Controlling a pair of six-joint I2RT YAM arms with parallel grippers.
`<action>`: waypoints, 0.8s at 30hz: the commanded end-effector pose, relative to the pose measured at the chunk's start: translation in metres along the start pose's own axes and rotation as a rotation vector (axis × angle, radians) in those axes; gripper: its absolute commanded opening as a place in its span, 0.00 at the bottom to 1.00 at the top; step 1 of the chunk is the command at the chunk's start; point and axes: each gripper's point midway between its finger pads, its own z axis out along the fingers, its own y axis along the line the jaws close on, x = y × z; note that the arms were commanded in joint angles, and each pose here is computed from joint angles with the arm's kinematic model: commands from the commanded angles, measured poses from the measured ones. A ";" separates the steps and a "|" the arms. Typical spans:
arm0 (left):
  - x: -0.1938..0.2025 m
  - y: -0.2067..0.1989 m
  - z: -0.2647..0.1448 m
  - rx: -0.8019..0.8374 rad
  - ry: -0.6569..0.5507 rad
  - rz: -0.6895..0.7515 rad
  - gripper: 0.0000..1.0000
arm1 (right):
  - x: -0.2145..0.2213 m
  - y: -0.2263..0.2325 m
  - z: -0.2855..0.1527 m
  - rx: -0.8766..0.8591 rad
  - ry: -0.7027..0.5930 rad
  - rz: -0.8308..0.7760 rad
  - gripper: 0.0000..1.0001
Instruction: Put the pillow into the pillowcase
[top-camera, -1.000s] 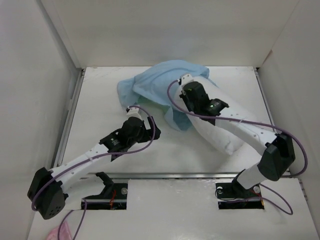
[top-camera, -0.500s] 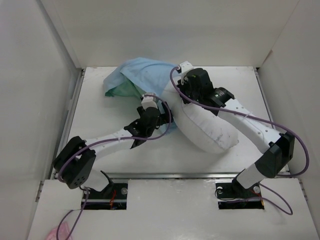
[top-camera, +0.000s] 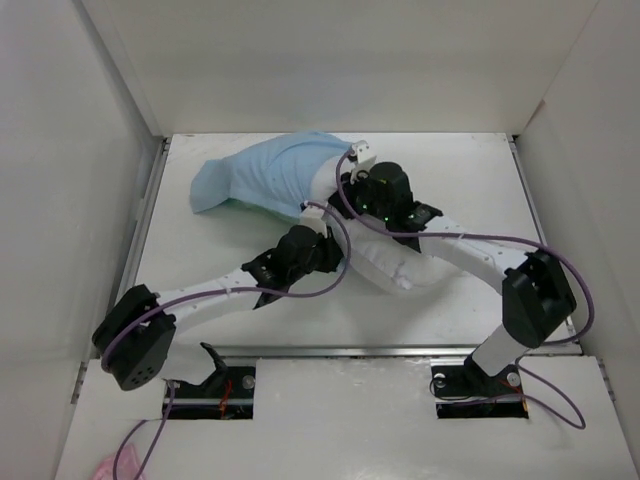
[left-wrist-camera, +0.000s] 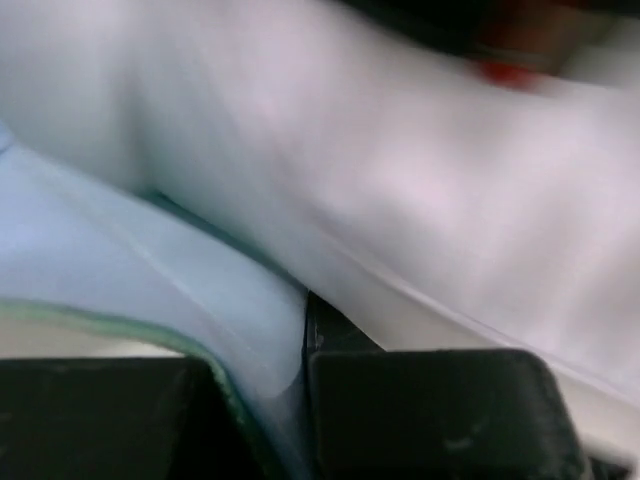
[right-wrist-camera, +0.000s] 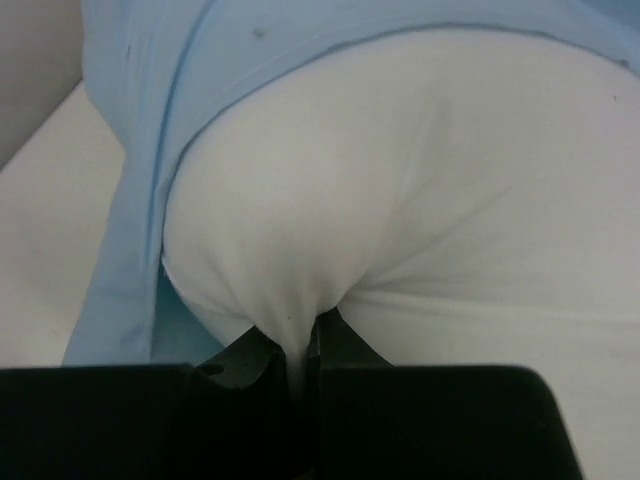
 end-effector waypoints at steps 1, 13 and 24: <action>0.006 -0.106 -0.065 0.554 0.098 0.048 0.00 | -0.059 0.047 0.020 -0.216 -0.373 0.072 0.00; 0.051 -0.152 -0.112 0.863 0.391 0.130 0.00 | -0.056 0.019 0.062 0.201 -0.560 0.336 0.00; 0.068 -0.173 -0.127 0.970 0.484 0.216 0.00 | -0.102 0.022 0.082 0.191 -0.744 0.620 0.00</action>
